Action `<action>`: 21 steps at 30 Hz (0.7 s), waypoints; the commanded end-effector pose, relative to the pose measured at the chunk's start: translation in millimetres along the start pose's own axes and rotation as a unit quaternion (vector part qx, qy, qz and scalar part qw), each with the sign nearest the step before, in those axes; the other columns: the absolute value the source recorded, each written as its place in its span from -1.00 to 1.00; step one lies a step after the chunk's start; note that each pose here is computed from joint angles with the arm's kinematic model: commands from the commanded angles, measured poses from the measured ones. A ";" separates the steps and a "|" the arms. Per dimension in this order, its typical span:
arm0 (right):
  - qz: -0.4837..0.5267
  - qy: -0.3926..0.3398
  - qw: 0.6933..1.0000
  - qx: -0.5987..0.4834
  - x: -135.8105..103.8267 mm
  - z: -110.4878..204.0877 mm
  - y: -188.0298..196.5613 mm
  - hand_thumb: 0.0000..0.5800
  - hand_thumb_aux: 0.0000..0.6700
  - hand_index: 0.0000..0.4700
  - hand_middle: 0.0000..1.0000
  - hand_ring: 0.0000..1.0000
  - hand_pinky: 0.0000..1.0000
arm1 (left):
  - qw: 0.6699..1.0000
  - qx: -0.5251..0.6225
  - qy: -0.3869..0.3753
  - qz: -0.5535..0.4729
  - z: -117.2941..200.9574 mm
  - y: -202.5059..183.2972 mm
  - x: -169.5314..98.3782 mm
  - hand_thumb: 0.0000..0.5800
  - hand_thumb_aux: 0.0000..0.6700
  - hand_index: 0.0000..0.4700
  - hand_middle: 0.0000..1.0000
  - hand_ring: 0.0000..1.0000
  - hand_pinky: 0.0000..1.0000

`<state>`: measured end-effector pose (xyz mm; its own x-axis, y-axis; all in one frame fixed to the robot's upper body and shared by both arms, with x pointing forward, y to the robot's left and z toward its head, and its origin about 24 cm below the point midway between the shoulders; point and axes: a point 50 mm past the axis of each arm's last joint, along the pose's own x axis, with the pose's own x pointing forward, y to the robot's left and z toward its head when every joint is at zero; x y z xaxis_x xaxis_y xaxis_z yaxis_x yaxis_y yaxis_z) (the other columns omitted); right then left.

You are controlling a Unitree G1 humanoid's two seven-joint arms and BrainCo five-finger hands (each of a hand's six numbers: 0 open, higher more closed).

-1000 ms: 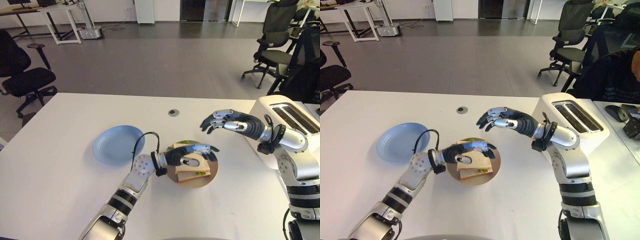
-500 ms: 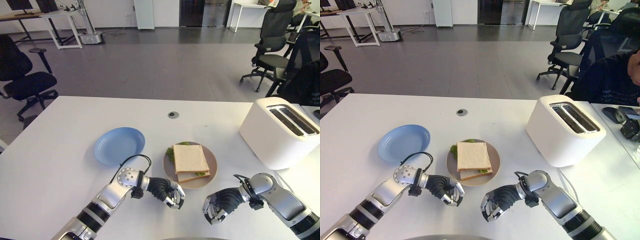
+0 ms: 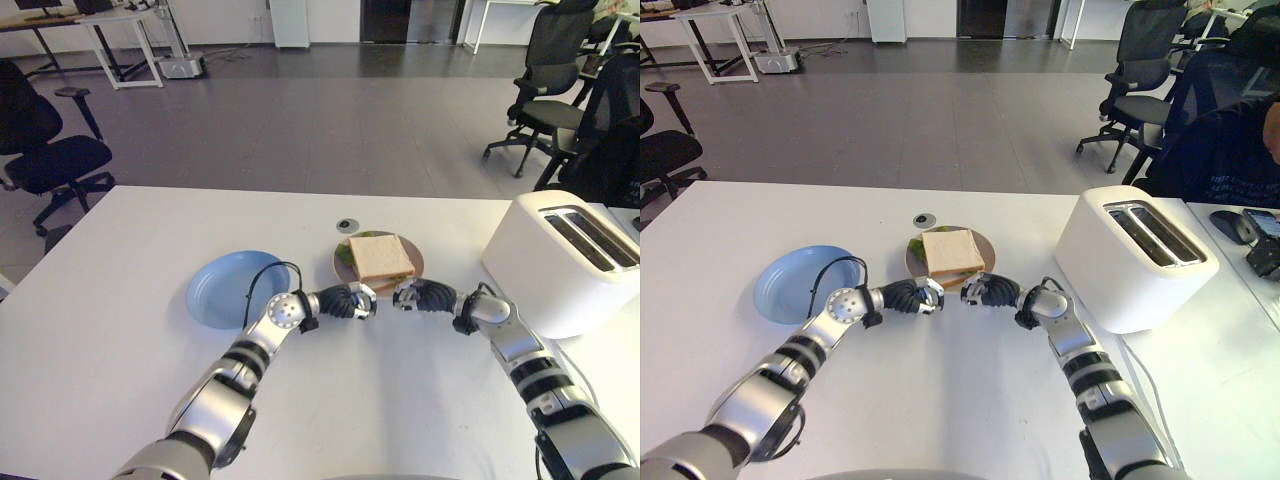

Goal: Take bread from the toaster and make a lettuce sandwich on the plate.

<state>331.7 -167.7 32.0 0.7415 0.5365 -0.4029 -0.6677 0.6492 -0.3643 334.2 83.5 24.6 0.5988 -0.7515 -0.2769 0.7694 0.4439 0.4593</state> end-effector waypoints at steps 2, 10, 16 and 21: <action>-0.037 -0.011 0.999 -0.022 13.8 14.9 -13.5 1.00 1.00 1.00 1.00 1.00 1.00 | 0.998 -0.026 0.014 0.050 8.5 16.7 10.6 1.00 1.00 1.00 1.00 1.00 1.00; -0.089 -0.262 0.958 0.070 -58.4 79.4 0.6 -1.00 -1.00 -1.00 -1.00 -1.00 -1.00 | 0.954 -0.078 -0.264 0.119 62.8 46.8 -30.9 -1.00 -1.00 -1.00 0.22 0.22 0.22; -0.212 -0.344 0.910 0.088 -70.2 109.7 7.5 -1.00 -1.00 -1.00 -1.00 -1.00 -1.00 | 0.903 -0.168 -0.297 0.261 68.5 42.6 -72.9 -1.00 -1.00 -1.00 -1.00 -1.00 -1.00; -0.282 -0.373 0.880 0.077 -73.1 122.4 6.4 -1.00 -1.00 -1.00 -1.00 -1.00 -1.00 | 0.876 -0.184 -0.297 0.332 62.4 29.2 -84.2 -1.00 -1.00 -1.00 -1.00 -1.00 -1.00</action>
<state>279.3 -141.4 158.0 0.8364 0.2924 0.4636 -0.2251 0.9544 -0.1959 297.4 127.0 117.0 0.7853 -0.3824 0.4869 0.4213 0.9064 0.0324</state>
